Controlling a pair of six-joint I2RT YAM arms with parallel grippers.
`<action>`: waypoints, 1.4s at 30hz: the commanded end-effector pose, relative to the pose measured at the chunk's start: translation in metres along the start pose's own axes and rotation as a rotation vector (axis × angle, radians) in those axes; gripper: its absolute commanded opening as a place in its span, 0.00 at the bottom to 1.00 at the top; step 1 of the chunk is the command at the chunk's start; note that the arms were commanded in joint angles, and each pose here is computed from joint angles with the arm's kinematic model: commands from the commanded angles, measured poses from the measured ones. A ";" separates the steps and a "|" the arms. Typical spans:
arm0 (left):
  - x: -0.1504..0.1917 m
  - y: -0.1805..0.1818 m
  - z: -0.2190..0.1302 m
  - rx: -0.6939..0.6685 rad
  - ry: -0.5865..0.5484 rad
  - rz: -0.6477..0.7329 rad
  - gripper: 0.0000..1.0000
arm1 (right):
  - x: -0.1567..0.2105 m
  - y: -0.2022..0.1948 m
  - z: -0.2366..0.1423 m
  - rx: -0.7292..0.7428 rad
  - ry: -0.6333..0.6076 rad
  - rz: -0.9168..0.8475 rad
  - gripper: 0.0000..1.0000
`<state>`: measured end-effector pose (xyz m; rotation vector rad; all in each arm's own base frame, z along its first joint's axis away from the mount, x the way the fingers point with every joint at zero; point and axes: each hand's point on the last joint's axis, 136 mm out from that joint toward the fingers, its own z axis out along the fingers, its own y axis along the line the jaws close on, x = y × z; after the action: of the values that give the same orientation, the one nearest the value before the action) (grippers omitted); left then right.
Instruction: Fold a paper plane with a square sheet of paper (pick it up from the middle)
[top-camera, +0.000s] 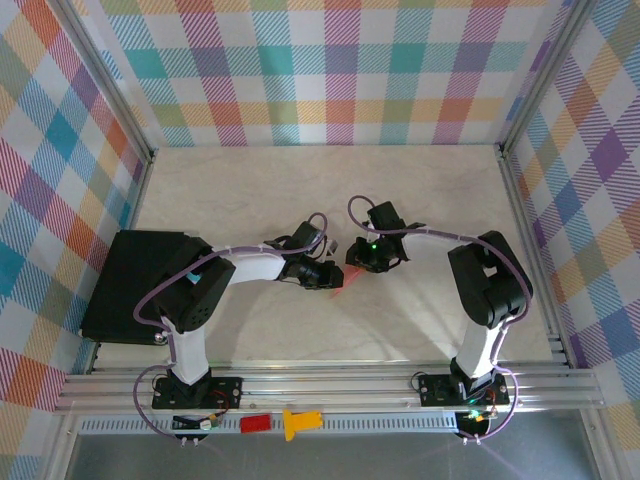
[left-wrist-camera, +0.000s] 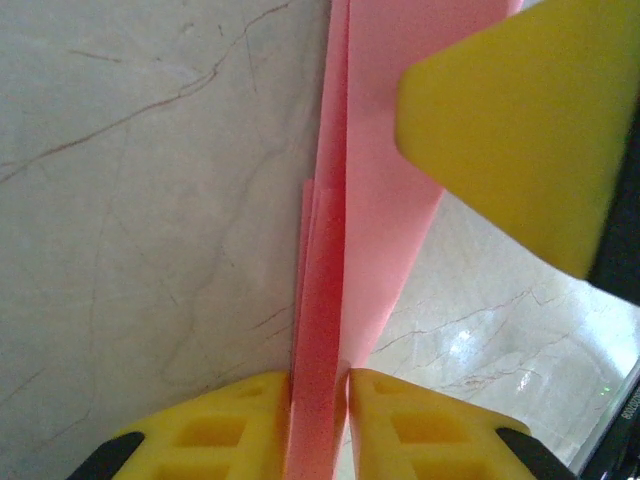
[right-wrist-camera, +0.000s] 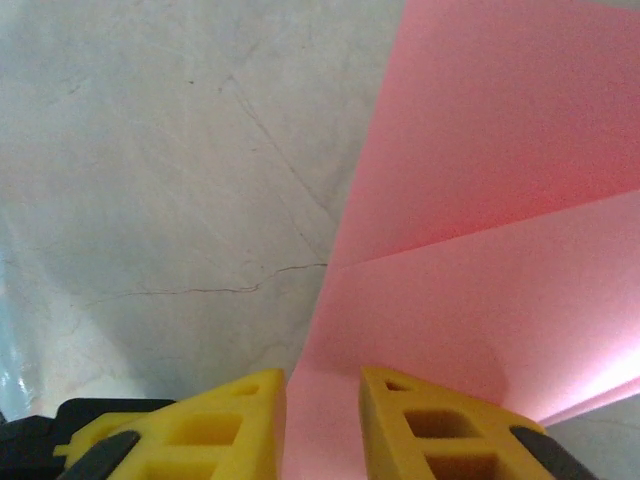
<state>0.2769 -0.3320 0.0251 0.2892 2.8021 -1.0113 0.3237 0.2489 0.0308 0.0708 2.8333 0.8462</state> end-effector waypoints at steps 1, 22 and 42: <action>0.019 -0.005 0.000 0.018 0.053 0.003 0.25 | -0.002 0.000 0.000 0.016 0.006 -0.002 0.26; 0.015 -0.017 -0.008 0.067 0.028 -0.013 0.21 | 0.001 0.001 -0.001 0.005 0.009 -0.010 0.26; 0.019 -0.002 -0.004 0.014 0.033 -0.013 0.14 | -0.001 0.010 -0.002 -0.037 0.013 -0.044 0.25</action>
<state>0.2627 -0.3359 0.0321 0.2921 2.8026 -1.0776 0.3213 0.2506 0.0315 0.0394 2.8370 0.8614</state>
